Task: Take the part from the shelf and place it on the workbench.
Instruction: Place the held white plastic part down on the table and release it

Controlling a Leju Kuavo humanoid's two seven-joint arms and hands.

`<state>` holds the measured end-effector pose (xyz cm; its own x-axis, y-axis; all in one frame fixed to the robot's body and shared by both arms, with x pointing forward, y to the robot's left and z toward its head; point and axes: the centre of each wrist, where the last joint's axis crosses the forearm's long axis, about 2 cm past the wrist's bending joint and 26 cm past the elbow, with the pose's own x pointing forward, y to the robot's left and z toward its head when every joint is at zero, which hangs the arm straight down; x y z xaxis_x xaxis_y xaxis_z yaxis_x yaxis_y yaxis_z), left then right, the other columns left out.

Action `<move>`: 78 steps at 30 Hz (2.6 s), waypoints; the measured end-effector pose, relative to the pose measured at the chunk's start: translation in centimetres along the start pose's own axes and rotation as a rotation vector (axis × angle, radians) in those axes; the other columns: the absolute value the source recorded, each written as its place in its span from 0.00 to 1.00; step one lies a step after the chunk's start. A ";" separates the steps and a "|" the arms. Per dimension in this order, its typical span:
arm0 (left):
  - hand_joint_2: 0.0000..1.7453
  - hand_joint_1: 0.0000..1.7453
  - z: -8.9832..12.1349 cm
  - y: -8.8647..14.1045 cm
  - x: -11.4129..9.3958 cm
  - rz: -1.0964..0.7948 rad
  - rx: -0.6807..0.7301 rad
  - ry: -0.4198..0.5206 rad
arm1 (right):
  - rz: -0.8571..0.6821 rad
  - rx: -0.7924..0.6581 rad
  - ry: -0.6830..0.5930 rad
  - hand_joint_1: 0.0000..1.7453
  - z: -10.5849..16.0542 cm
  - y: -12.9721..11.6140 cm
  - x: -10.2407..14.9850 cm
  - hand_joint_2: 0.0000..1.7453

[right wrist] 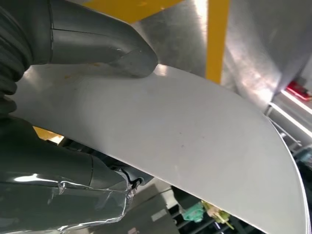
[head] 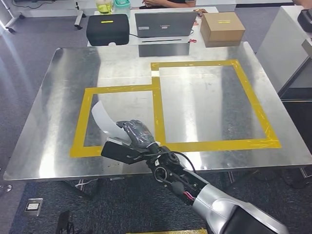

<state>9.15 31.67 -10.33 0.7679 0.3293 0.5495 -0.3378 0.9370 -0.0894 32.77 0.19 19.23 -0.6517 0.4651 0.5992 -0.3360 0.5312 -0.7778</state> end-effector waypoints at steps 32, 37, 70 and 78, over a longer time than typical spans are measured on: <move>1.00 0.00 -0.8 -2.4 1.7 -0.097 -0.065 -0.016 | 0.300 -0.299 -0.245 0.99 0.7 1.8 1.3 1.00; 1.00 0.00 -0.8 -2.4 1.8 -0.097 -0.067 -0.022 | 0.248 -0.323 -0.191 0.99 0.5 1.6 1.6 1.00; 1.00 0.00 -0.9 -2.6 2.1 -0.102 -0.081 -0.030 | -0.019 -0.181 0.117 0.99 -1.5 0.0 0.3 1.00; 1.00 0.00 -0.9 -2.7 2.2 -0.106 -0.083 -0.029 | -0.041 -0.222 0.084 0.25 -2.0 -0.9 0.2 0.25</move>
<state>12.19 30.00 -9.66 0.7802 0.2250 0.5836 -0.2082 0.9733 -0.0968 34.32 1.24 20.45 -0.5789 0.4923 0.6501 -0.1972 0.6890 -0.6974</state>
